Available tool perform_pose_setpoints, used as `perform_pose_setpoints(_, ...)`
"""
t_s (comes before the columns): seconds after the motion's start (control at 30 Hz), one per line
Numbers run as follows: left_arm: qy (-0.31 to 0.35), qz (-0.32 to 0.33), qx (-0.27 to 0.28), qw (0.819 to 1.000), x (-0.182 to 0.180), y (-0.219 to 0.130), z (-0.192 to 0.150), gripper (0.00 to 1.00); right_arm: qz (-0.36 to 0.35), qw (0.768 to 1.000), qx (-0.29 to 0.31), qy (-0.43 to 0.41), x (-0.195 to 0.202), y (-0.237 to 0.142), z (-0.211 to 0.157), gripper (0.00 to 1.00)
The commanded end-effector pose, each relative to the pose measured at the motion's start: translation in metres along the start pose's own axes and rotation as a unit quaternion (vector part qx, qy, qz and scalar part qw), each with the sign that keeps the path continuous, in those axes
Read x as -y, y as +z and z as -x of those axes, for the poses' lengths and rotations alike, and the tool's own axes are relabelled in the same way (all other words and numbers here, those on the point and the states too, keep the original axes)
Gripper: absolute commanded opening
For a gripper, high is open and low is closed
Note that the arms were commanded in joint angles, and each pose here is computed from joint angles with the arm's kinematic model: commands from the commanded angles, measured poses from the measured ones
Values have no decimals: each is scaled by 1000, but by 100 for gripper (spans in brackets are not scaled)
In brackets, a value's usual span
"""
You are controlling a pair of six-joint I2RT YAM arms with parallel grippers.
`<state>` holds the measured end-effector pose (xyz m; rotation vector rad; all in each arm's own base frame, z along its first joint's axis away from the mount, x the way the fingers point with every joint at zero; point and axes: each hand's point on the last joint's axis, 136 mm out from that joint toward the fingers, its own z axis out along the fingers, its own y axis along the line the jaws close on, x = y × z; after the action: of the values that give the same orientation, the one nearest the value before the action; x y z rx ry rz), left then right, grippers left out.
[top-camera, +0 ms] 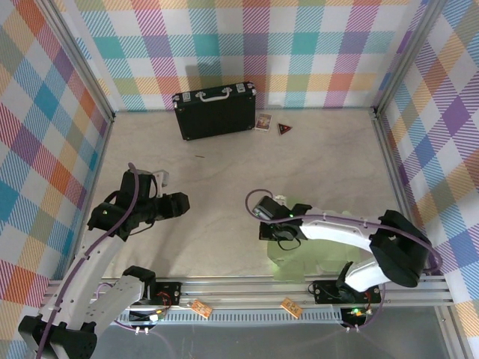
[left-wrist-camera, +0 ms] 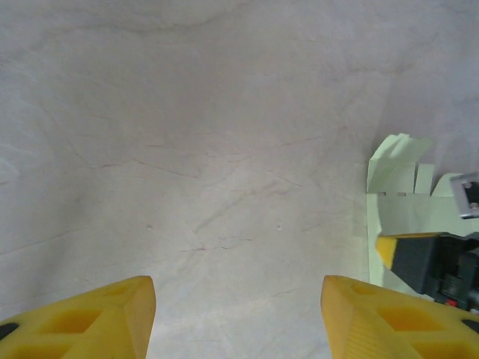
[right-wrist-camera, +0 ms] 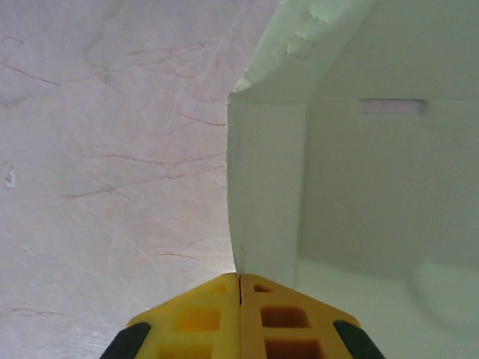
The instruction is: Fold the paper box
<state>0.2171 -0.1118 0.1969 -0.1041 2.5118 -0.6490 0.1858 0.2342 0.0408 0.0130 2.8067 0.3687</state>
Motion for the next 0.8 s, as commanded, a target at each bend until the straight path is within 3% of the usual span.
perform_pose_setpoints(0.0, -12, -40, 1, 999, 19, 0, 3, 60, 66, 998, 13, 4, -4, 1, 6, 0)
perform_pose_setpoints(0.2, -4, -43, -16, 999, 28, 12, -3, 59, 76, 996, 11, 35, 30, 8, 3, 0)
perform_pose_setpoints(0.43, 10, -88, -29, 996, 54, 17, -13, 60, 96, 994, 28, 36, 35, -9, 10, 0)
perform_pose_setpoints(0.67, 42, -110, -50, 992, 77, 35, -35, 60, 132, 989, 54, 43, 10, -40, 35, 0)
perform_pose_setpoints(0.77, 58, -107, -55, 991, 86, 49, -45, 60, 179, 981, 57, 48, -14, -49, 46, 0)
